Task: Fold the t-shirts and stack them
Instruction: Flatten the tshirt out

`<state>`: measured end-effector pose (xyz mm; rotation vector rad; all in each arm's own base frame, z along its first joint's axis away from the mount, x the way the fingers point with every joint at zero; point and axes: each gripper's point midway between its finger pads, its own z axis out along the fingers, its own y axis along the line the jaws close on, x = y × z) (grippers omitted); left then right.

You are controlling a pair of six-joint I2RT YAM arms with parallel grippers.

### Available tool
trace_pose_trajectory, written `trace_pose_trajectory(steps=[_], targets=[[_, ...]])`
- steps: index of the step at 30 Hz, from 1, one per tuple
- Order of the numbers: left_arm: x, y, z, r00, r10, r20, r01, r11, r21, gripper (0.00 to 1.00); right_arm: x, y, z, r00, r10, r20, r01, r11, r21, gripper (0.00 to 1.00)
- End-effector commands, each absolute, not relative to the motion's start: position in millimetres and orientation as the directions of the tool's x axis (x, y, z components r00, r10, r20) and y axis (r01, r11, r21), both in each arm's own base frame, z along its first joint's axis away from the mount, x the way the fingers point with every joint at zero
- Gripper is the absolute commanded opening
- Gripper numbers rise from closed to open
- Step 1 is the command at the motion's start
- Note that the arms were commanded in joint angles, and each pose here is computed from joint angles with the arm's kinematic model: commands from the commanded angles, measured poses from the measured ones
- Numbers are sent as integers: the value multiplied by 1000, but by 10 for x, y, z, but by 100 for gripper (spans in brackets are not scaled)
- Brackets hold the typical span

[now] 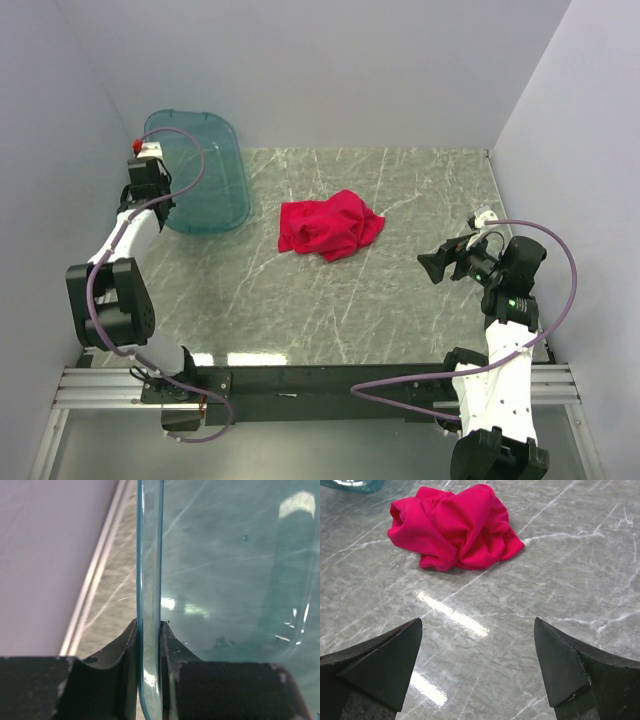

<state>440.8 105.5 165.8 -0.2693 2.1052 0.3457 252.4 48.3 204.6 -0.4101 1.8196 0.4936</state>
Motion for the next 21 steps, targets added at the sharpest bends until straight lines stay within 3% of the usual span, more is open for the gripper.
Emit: trace_pose_trajectory(steps=[1,5,7,8,9,11,12,13,15,16,18,21], targets=[[4534,1285,1748,-456,-12,-890,-357,919,170,0,2520,498,2172,-249,-42,-968,-529,843,99,98],[4519,1514,1463,-534,-44,-845,-375,907,189,2,2514,503,2167,-249,-43,-968,-532,841,100,98],[4562,1571,1417,-550,-44,-834,-384,900,205,10,2511,509,2175,-247,-41,-968,-534,839,101,98],[4542,1638,1420,-552,-56,-832,-421,880,220,31,2508,511,2182,-245,-42,-969,-536,839,99,98],[4552,1687,1451,-544,-64,-836,-449,865,226,45,2507,513,2174,-247,-41,-968,-537,838,101,98],[4543,1749,1532,-528,-80,-846,-492,841,227,60,2507,515,2181,-246,-41,-968,-538,837,101,98],[4551,1806,1685,-496,-83,-864,-526,821,223,63,2504,517,2176,-247,-39,-968,-539,836,104,98],[4559,1797,1776,-461,-120,-880,-557,811,181,79,2501,529,2184,-245,-40,-969,-544,833,103,98],[4623,1752,2139,-376,-146,-915,-572,814,105,81,2498,533,2177,-249,-36,-968,-545,831,110,98],[4638,1658,2228,-350,-181,-919,-564,824,52,87,2498,536,2187,-246,-36,-969,-548,830,108,98],[4637,1453,2560,-277,-199,-940,-526,850,-25,87,2495,545,2179,-249,-34,-968,-551,827,113,98],[4725,768,2628,-281,-229,-932,-290,946,-145,92,2499,540,2180,-248,-35,-968,-548,829,111,98]])
